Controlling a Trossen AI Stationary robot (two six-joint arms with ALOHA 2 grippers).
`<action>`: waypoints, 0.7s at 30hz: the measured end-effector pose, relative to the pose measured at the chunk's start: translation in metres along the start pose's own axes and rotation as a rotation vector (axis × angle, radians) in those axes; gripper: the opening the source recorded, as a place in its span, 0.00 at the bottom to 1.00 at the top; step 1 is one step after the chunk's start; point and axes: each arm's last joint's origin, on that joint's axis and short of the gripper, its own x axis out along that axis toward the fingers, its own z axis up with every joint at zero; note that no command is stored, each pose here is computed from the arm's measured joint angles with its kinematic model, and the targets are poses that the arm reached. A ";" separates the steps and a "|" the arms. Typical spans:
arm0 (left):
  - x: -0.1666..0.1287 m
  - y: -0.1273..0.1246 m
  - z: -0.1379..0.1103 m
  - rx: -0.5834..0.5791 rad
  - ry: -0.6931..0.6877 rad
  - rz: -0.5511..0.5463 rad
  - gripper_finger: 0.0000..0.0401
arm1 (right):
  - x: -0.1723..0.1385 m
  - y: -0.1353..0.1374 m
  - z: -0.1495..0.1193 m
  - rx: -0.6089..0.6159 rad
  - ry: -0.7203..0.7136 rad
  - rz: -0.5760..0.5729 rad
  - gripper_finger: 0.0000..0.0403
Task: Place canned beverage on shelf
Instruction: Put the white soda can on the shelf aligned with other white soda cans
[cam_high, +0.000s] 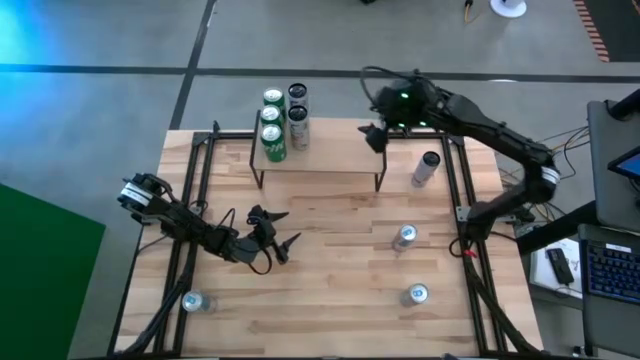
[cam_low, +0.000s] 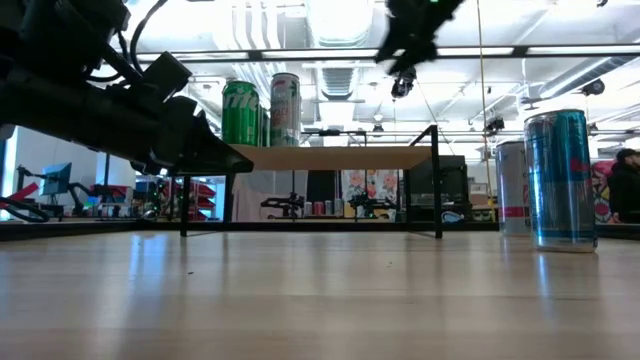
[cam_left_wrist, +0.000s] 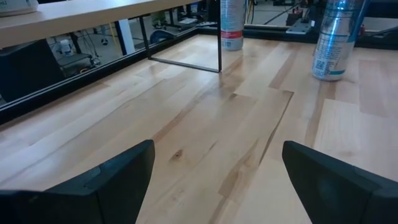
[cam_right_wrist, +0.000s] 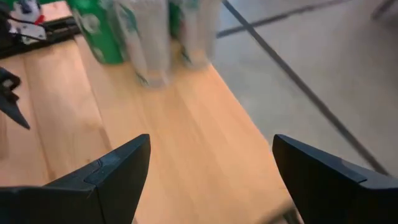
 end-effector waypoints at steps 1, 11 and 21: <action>0.000 0.000 0.000 -0.001 0.000 0.000 0.84 | -0.005 -0.002 -0.008 0.018 0.012 -0.008 0.81; 0.003 -0.002 -0.001 -0.004 0.004 0.006 0.84 | -0.032 -0.027 -0.084 0.232 0.277 -0.364 0.81; 0.018 -0.016 -0.002 0.021 0.015 0.022 0.84 | -0.020 -0.025 -0.126 0.320 0.524 -0.363 0.81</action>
